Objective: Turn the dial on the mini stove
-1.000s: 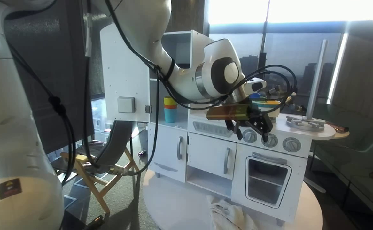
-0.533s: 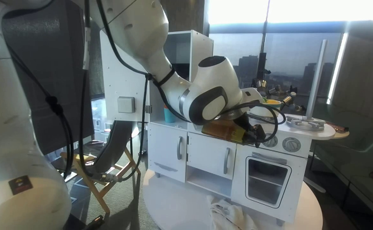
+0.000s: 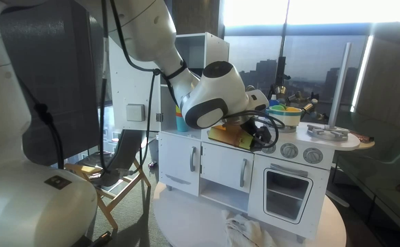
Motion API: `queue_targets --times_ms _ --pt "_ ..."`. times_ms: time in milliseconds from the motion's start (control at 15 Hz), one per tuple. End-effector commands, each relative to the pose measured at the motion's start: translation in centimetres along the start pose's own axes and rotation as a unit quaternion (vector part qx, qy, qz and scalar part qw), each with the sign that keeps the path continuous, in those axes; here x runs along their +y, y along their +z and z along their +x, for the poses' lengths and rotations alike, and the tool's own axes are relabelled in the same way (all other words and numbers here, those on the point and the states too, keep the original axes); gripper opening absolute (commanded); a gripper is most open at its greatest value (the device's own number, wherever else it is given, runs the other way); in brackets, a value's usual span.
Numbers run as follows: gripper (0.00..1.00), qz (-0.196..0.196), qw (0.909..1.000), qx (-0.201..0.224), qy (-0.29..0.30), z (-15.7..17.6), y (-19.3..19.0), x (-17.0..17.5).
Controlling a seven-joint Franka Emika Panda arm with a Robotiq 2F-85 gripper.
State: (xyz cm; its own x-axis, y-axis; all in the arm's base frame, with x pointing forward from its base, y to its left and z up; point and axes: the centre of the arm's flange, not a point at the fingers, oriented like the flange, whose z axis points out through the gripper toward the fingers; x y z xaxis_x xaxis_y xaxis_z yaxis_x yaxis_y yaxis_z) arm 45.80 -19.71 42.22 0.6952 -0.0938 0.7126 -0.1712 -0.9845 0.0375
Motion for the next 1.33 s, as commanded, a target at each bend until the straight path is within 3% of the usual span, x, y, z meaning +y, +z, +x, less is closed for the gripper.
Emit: queue_targets --times_ms 0,800,1267 --pt "1.0 -0.001 1.0 0.0 0.001 -0.1 0.0 0.4" --pt "1.0 0.004 0.9999 -0.001 -0.01 -1.0 1.9 0.8" --pt "1.0 -0.005 0.999 -0.04 -0.017 -0.9 5.4 0.6"
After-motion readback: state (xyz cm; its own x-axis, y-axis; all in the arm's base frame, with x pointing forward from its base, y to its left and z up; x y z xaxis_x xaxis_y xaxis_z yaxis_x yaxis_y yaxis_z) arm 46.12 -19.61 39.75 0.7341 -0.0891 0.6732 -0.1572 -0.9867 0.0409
